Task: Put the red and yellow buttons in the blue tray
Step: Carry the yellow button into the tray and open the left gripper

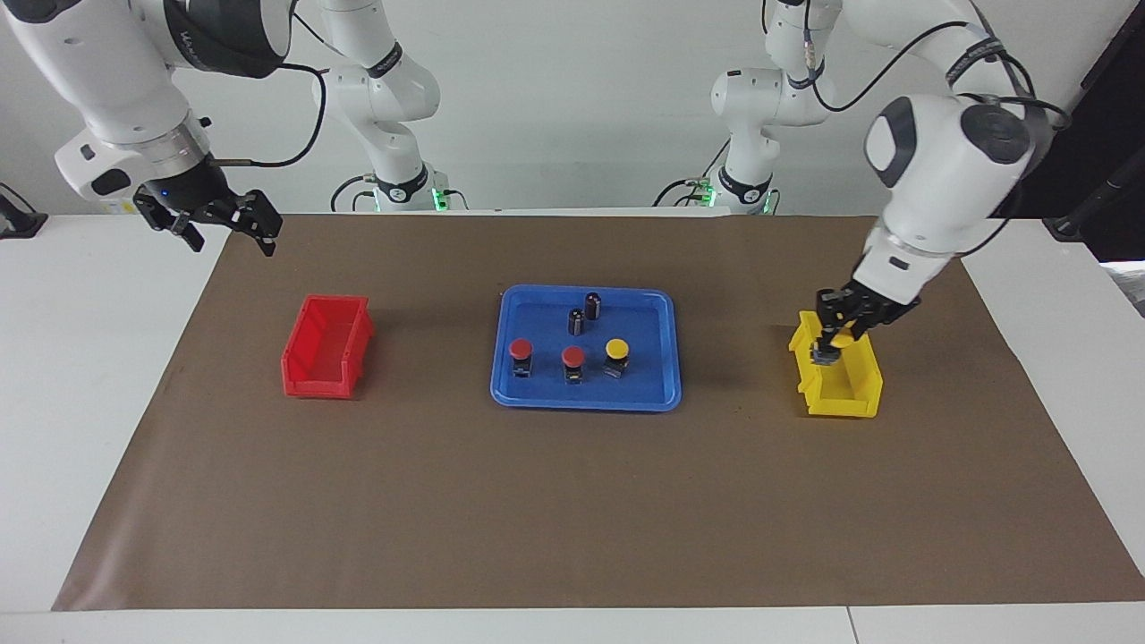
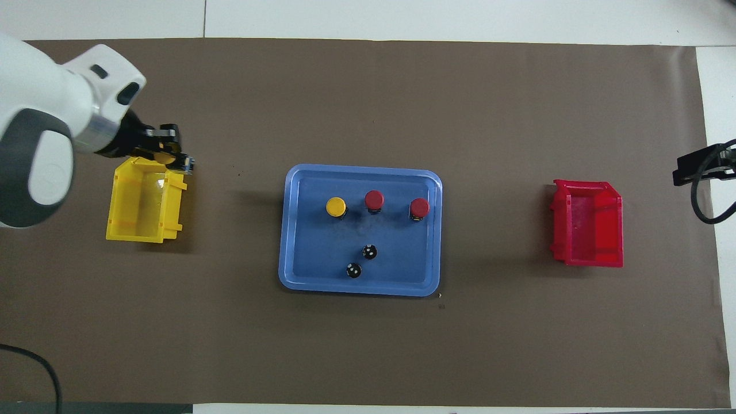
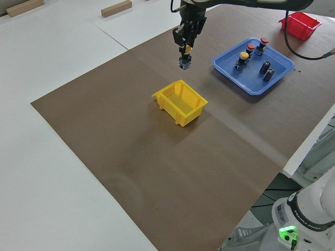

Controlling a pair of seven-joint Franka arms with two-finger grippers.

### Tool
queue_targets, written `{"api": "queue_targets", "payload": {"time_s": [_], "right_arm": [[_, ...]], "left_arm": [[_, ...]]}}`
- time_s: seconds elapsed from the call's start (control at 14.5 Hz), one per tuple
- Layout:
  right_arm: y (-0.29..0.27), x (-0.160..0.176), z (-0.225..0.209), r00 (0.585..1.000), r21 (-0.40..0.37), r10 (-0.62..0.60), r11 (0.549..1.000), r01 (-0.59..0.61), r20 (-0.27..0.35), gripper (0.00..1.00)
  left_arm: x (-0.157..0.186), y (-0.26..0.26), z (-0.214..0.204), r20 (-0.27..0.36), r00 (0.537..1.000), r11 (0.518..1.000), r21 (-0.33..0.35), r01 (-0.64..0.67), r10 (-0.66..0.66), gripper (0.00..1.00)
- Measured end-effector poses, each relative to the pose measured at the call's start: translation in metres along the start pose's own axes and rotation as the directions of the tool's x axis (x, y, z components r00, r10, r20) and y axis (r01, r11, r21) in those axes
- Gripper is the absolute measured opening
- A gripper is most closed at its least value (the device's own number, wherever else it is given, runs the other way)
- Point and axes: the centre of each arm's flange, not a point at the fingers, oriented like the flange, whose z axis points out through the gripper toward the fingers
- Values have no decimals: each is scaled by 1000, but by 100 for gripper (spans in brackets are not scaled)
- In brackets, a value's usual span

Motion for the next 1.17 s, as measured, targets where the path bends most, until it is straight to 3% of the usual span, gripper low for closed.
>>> {"api": "queue_targets", "payload": {"time_s": [0.14, 0.28, 1.17], "right_arm": [[0, 0, 0, 1000, 0, 0, 1000, 0, 0, 100], [0, 0, 0, 1000, 0, 0, 1000, 0, 0, 100], [0, 0, 0, 1000, 0, 0, 1000, 0, 2, 100]], "left_arm": [[-28, 61, 37, 27, 999, 999, -26, -26, 26, 41], [-45, 83, 61, 41, 998, 998, -47, -45, 47, 41], [-72, 106, 112, -11, 999, 997, -74, -33, 33, 41]]}}
